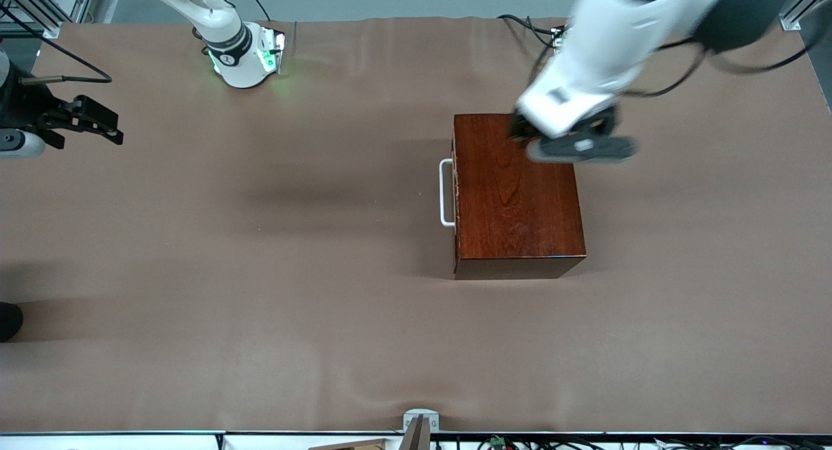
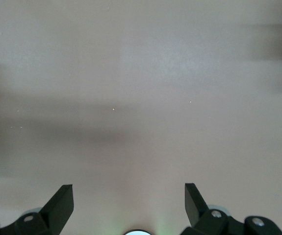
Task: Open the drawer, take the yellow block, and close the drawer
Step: 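Reach the left gripper to the white drawer handle of the cabinet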
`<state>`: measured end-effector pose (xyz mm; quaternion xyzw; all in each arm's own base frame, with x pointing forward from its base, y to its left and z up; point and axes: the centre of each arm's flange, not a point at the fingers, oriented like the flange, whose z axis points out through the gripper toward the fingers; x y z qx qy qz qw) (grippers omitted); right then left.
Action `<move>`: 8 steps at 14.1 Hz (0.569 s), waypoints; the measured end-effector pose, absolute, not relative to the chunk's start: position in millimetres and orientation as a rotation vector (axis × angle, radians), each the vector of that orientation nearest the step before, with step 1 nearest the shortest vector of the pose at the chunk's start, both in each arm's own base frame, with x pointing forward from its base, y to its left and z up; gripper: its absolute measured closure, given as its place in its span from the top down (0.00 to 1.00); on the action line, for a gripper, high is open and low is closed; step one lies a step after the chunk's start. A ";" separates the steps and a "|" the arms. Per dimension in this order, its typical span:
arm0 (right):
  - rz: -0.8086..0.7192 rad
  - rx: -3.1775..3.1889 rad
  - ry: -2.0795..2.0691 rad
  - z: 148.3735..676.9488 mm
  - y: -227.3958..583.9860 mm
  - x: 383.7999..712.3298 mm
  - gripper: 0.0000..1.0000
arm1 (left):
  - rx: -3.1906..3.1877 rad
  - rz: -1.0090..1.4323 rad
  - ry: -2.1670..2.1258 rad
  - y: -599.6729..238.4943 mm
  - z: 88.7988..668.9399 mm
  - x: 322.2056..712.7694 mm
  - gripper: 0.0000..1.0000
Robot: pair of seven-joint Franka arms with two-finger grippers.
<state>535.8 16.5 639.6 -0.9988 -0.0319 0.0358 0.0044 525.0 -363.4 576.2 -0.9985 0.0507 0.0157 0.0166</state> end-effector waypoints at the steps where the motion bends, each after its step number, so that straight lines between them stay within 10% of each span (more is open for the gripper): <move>1: 0.112 -3.129 -0.100 639.6 16.4 535.8 1.00 | -3.105 0.036 0.180 -389.2 560.2 522.8 1.00; 8: 0.112 -3.130 -0.096 639.5 15.2 535.9 1.00 | -2.952 -0.063 0.196 -529.4 437.1 486.6 1.00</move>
